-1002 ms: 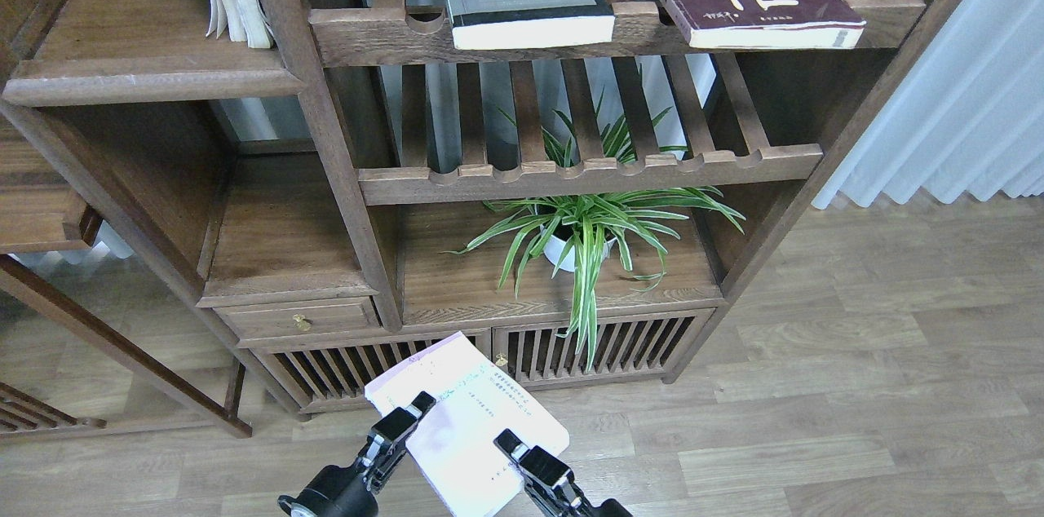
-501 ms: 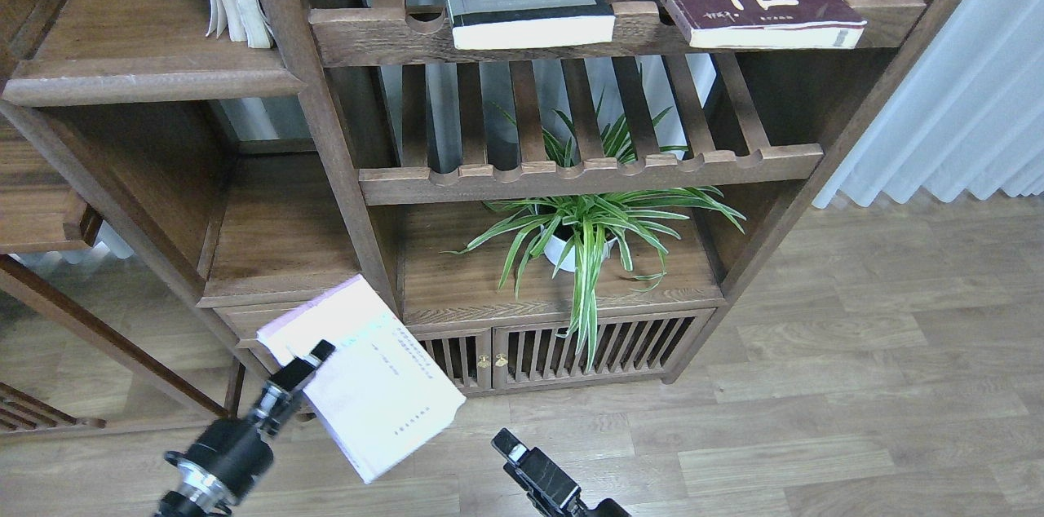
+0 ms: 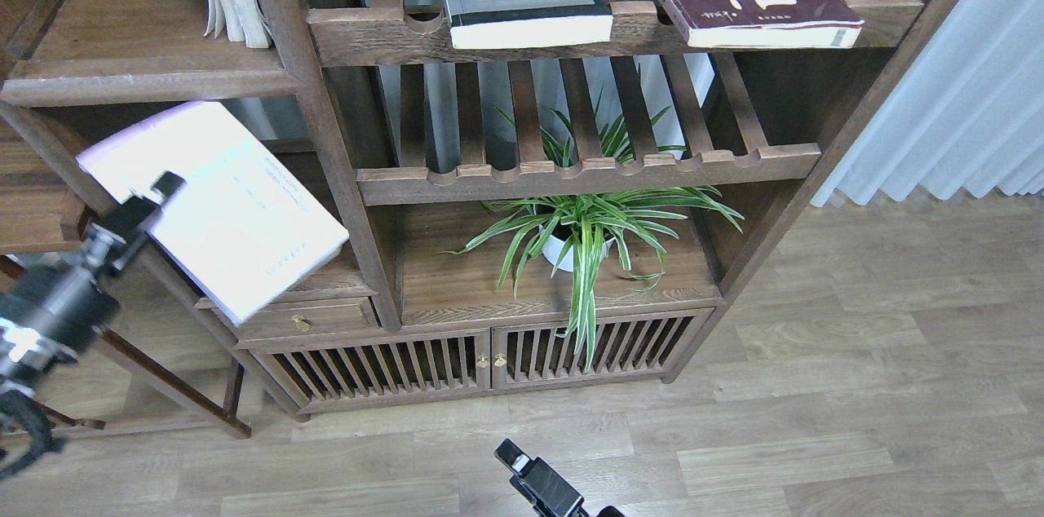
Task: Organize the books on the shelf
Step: 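Carry the white book with the left gripper onto the shelf beside the robot's left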
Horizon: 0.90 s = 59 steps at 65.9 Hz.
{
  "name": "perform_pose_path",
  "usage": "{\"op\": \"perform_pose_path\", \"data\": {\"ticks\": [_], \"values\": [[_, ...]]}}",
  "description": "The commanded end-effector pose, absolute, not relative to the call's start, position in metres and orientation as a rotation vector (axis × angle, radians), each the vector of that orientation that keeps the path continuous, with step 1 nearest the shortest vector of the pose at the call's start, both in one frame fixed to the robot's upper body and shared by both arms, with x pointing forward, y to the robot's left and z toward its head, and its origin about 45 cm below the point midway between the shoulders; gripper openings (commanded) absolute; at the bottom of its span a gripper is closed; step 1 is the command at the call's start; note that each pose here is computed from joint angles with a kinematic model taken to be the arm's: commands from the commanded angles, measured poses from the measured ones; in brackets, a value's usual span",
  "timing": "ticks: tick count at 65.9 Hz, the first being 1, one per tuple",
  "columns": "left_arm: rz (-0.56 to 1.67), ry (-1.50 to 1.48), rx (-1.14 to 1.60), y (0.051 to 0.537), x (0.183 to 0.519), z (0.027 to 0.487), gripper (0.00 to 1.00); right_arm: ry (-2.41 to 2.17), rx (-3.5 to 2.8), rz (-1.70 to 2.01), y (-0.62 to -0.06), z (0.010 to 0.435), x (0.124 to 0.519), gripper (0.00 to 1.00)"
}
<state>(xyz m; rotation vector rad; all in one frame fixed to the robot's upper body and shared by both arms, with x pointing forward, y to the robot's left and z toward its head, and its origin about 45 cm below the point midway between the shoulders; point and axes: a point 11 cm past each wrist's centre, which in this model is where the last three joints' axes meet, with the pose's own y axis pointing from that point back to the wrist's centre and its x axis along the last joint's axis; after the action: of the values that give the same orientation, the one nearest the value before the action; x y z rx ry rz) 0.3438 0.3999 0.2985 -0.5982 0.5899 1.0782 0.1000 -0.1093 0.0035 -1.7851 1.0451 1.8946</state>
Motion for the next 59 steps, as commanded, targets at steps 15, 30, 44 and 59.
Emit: {"op": "perform_pose_path", "data": {"ticks": [15, 30, 44, 59], "values": [[1.049, 0.365, -0.638, 0.419, 0.379, 0.394, 0.07, 1.051, -1.786, 1.898, -0.110, 0.002, 0.100, 1.00], [1.015, 0.217, -0.514, 0.406, 0.400, 0.434, 0.07, 1.051, -1.785, 1.896, -0.110, 0.002, 0.100, 1.00], [1.137, -0.006, -0.324, 0.428, 0.419, 0.454, 0.07, 1.050, -1.787, 1.895, -0.110, 0.002, 0.101, 1.00], [1.155, -0.127, -0.244, 0.420, 0.432, 0.474, 0.07, 1.062, -1.771, 1.830, -0.116, 0.009, 0.120, 1.00]]}}
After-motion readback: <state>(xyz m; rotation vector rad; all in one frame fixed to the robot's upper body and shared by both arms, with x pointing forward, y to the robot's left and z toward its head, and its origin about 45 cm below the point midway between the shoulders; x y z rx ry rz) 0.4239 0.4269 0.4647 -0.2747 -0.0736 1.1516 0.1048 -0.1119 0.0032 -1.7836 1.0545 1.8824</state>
